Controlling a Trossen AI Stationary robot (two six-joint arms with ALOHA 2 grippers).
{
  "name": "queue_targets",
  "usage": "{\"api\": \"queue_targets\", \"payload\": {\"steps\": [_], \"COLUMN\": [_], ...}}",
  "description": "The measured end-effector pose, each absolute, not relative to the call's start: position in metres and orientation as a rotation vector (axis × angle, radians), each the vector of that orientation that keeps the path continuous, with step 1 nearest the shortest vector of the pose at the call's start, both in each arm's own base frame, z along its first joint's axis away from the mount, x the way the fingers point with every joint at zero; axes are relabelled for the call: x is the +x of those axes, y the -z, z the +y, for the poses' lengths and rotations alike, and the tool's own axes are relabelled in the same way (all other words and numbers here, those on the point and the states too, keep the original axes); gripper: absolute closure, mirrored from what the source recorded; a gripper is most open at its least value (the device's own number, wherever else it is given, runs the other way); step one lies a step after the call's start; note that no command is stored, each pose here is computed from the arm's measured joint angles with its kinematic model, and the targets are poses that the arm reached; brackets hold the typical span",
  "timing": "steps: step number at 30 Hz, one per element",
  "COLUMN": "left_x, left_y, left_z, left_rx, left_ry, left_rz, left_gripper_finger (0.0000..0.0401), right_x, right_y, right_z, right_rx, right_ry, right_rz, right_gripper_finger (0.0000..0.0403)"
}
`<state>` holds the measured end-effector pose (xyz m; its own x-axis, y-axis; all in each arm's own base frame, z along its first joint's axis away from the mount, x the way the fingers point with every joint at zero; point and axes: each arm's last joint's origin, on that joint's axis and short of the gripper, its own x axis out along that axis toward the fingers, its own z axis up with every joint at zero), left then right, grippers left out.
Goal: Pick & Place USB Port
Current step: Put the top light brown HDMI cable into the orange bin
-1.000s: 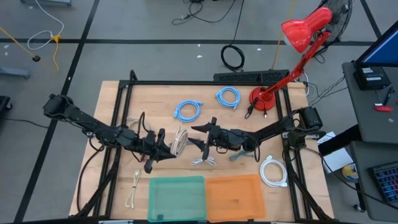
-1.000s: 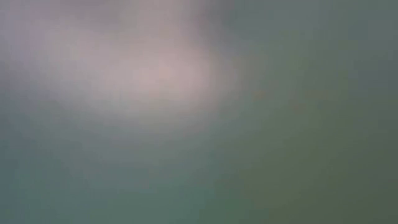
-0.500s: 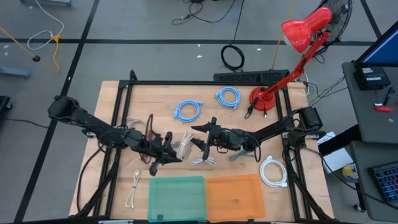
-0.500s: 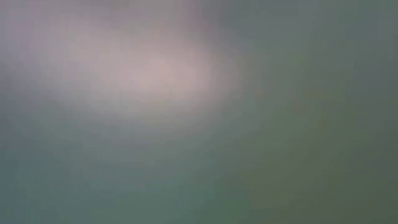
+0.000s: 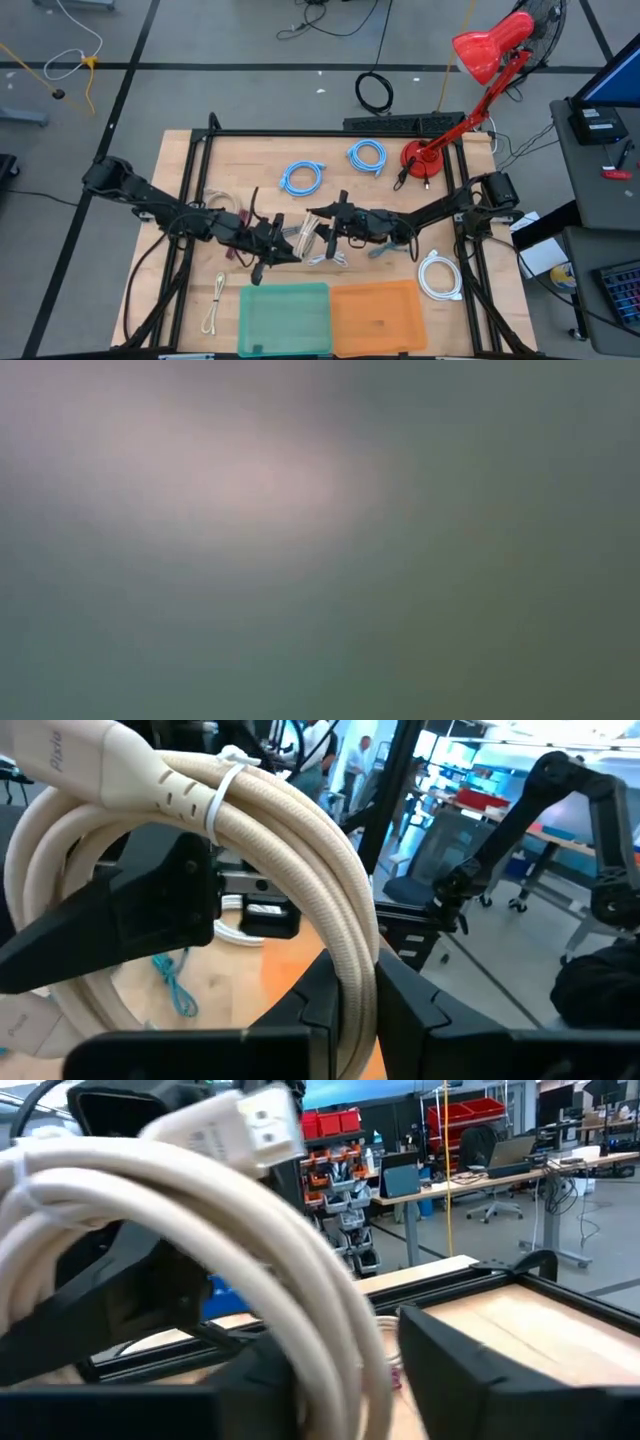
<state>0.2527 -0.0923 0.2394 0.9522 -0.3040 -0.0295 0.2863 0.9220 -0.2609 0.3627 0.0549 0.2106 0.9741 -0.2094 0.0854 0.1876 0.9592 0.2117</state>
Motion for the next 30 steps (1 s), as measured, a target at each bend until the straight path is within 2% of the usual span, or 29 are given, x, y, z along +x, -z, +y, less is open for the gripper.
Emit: {"api": "queue_targets", "payload": {"steps": [4, 5, 11, 20, 24, 30], "left_x": [0.253, 0.253, 0.247, 0.213, 0.199, 0.182], "left_y": [-0.238, -0.238, -0.242, -0.261, -0.266, -0.271], "left_z": [-0.092, -0.092, -0.091, -0.088, -0.09, -0.09], "left_rx": [-0.275, -0.281, -0.29, -0.275, -0.261, -0.244], "left_ry": [0.301, 0.306, 0.31, 0.284, 0.246, 0.173], "left_rz": [0.083, 0.085, 0.122, 0.196, 0.204, 0.215], "left_gripper_finger": [0.036, 0.0359, 0.0355, 0.0291, 0.0275, 0.0273], "right_x": [0.362, 0.362, 0.361, 0.343, 0.33, 0.304], "right_y": [-0.208, -0.207, -0.205, -0.221, -0.238, -0.234], "right_z": [0.058, 0.059, 0.065, 0.081, 0.084, 0.091], "right_rx": [0.199, 0.198, 0.274, 0.372, 0.442, 0.65], "right_ry": [0.195, 0.193, 0.2, 0.175, 0.162, 0.126], "right_rz": [-0.077, -0.074, -0.05, 0.067, 0.093, 0.398], "right_gripper_finger": [0.0373, 0.0381, 0.038, 0.0382, 0.0382, 0.0382]}}
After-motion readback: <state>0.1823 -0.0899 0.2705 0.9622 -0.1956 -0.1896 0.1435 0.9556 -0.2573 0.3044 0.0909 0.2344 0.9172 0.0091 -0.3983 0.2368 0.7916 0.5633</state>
